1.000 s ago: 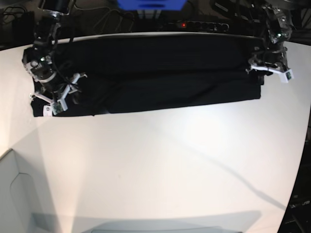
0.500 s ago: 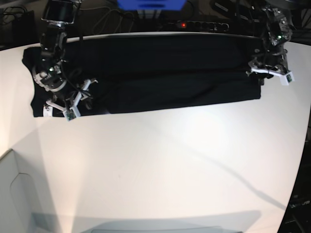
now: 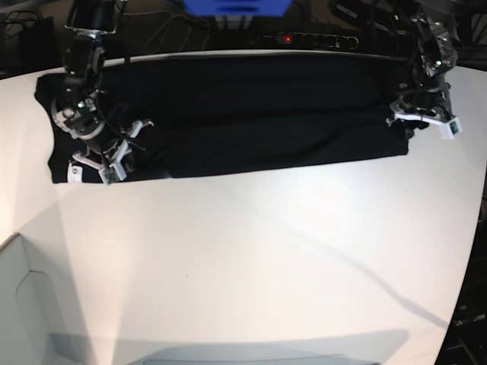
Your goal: Fold the T-shirt properly
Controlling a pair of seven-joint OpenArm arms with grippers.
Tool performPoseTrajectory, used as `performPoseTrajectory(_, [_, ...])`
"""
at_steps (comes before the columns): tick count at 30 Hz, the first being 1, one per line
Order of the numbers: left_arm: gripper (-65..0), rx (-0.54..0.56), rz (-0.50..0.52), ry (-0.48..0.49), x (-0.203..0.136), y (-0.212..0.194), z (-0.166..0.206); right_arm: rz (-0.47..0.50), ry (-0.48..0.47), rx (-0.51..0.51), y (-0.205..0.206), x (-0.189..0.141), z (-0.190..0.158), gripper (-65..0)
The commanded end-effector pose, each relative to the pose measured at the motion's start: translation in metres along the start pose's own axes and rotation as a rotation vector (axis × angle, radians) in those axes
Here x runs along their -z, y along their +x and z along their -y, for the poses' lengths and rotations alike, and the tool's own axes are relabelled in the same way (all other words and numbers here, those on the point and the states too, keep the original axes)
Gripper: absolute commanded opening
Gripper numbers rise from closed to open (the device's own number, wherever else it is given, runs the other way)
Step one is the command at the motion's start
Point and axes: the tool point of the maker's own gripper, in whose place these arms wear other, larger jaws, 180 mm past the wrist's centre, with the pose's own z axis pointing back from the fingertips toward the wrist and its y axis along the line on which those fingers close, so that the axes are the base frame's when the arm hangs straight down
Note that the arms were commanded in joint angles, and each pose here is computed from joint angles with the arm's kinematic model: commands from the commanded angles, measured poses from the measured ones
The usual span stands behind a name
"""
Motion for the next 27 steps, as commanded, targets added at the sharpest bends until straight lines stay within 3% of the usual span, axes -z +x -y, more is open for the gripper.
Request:
performPoseTrajectory(1, [-36.4,0.014,0.027,0.002,-0.003,0.009,-0.002,0.060,-0.003,-0.024,0.018,-0.007,0.003,-65.0])
performPoseTrajectory(11, [-36.4,0.016,0.036,-0.004,-0.004,0.012,0.001,0.086,-0.031,-0.106,0.019,-0.057,-0.017,-65.0])
performPoseTrajectory(16, [-36.4,0.017,0.039,-0.005,-0.004,0.013,0.001,0.038,-0.042,-0.099,-0.004,-0.076,-0.021,-65.0])
performPoseTrajectory(27, [-36.2,0.002,0.112,0.040,-0.018,0.038,-0.017,-0.095,0.028,-0.048,-0.059,-0.101,-0.059,-65.0])
